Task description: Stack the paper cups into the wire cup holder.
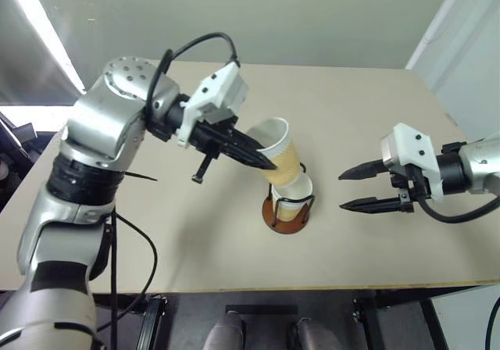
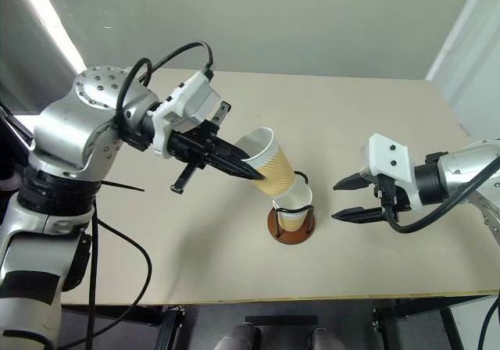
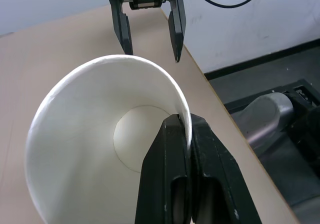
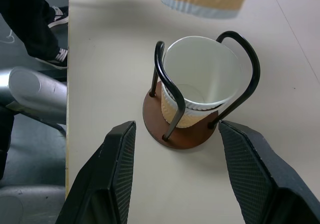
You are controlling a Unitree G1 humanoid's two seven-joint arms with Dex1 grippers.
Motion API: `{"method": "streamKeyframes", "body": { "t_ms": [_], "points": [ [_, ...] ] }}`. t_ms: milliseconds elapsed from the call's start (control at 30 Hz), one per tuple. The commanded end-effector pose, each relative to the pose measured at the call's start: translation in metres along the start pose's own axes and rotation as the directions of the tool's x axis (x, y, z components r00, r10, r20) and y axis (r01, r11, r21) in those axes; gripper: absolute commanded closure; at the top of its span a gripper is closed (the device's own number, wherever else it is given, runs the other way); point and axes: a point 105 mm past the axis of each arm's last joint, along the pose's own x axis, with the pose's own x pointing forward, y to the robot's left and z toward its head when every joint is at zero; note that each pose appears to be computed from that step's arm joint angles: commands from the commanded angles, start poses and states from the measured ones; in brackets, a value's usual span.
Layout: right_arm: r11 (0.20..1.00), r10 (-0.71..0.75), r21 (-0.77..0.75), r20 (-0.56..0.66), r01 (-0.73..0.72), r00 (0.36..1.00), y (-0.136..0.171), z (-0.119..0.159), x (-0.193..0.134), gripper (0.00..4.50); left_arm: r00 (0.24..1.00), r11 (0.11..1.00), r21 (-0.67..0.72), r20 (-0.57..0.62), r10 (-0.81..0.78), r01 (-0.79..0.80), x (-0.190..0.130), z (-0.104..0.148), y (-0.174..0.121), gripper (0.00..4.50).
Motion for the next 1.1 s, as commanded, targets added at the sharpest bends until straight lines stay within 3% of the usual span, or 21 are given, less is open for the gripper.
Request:
{"method": "streamKeyframes", "body": {
  "t_ms": [33,533,1100],
  "points": [
    [0.999,-0.026,-0.038,-0.012,0.026,1.000,-0.001,0.004,-0.005,1.86,0.999,0.995,0.088,-0.037,-0.033,0.036,0.001,0.006,0.006,4.49],
    [0.999,-0.040,-0.037,-0.008,0.040,0.999,-0.001,0.005,-0.005,1.86,0.987,0.979,0.129,-0.054,-0.150,0.156,0.025,0.003,0.006,4.49],
    [0.998,-0.042,-0.036,-0.005,0.042,0.999,0.000,0.006,-0.005,1.86,0.982,0.974,0.152,-0.107,-0.154,0.170,0.037,-0.015,0.009,4.49]
  ]
}}
